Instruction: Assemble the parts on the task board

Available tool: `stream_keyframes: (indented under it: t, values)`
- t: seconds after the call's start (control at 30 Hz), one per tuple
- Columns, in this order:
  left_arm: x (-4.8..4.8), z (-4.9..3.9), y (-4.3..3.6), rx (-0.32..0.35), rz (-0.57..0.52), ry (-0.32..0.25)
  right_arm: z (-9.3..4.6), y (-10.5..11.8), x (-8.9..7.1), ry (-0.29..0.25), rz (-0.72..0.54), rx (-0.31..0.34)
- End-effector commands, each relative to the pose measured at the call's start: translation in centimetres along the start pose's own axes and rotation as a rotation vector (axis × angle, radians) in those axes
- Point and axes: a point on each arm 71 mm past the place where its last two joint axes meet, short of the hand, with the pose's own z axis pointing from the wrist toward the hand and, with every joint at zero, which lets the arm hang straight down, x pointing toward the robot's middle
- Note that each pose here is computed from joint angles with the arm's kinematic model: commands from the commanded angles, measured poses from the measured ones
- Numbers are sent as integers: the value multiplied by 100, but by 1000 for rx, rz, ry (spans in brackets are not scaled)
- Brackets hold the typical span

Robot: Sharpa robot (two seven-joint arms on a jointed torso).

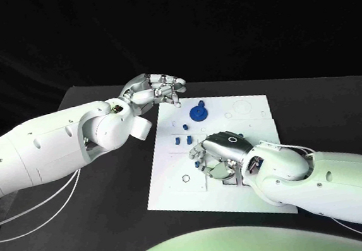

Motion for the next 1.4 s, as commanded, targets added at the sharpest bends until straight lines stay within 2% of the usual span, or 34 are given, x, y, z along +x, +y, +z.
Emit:
stream_keyframes:
  t: [0.03,0.27,0.47,0.63,0.87,1.1,1.4]
  values:
    - [16,4,-6,0,-12,16,-20,0,-12,-21,2,1]
    - [9,0,-5,-2,-12,16,-115,-16,-93,-70,16,4]
    - [1,-4,-5,-2,-12,18,-269,-104,-312,-103,41,33]
    - [-4,-7,-6,0,-12,17,-424,-310,-606,-98,60,89]
    - [-6,1,-3,0,-12,17,-592,-597,-854,-55,23,151]
    - [-4,8,3,0,-12,17,-667,-774,-897,-1,-41,186]
    - [6,15,6,2,-12,19,-613,-814,-812,47,-55,194]
